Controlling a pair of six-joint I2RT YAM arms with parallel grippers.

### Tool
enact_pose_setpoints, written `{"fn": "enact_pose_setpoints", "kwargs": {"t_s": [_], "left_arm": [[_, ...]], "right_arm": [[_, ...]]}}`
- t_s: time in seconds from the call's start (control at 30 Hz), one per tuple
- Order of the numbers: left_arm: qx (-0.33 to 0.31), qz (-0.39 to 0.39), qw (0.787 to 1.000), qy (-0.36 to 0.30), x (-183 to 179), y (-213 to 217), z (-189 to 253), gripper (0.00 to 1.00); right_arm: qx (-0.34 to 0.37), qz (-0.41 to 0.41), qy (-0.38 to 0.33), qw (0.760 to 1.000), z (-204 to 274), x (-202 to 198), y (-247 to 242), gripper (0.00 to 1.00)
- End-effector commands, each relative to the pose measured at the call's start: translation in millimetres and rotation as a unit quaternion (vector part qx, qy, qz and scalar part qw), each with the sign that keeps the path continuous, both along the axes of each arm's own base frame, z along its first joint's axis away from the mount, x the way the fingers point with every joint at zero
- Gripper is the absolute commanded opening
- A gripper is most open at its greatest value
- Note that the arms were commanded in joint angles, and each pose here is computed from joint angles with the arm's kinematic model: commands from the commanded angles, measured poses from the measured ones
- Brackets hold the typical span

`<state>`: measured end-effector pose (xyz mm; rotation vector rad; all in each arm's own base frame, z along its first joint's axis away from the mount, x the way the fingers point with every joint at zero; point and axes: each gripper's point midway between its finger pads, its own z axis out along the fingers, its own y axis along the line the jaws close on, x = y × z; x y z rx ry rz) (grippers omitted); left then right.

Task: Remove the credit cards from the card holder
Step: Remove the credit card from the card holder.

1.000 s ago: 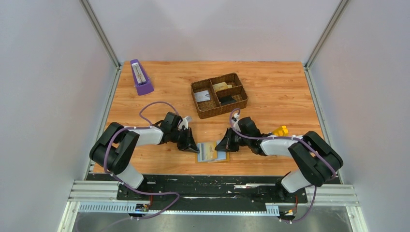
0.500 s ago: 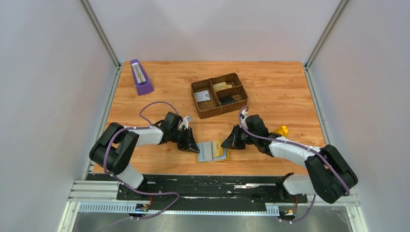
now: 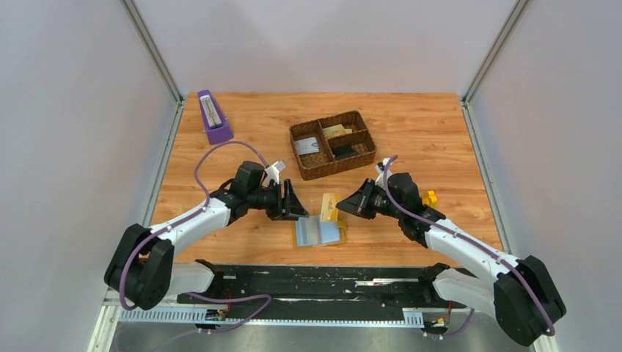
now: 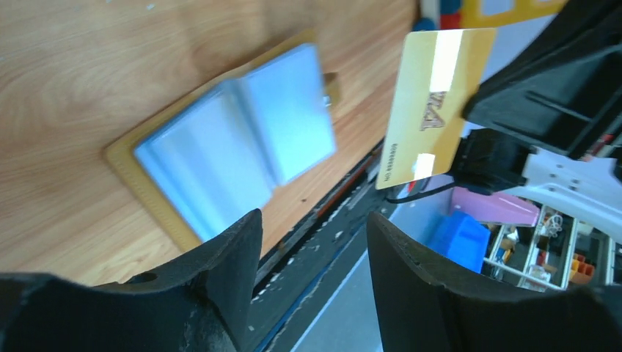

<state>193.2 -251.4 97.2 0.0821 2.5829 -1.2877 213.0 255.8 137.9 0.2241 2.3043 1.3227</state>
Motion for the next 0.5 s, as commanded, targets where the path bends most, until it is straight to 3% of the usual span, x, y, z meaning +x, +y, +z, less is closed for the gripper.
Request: {"fn": "enact_pose_setpoints", "kwargs": {"t_s": [0.0,0.2,0.47], "left_arm": [[-0.098,-0.011,0.994,-0.04,4,-21,57,0.65],[-0.174,-0.02,0.983,-0.06,2,-33,86,0.67],[-0.206,-0.032,0.976,-0.069,3,-45,96,0.64]], "right_arm": [[0.089,-0.035,-0.038,0.995,44,8,7,0.0],[0.139,-0.056,-0.045,0.988,57,3,7,0.0],[0.169,-0.053,-0.054,0.983,63,-3,6,0.0]]}}
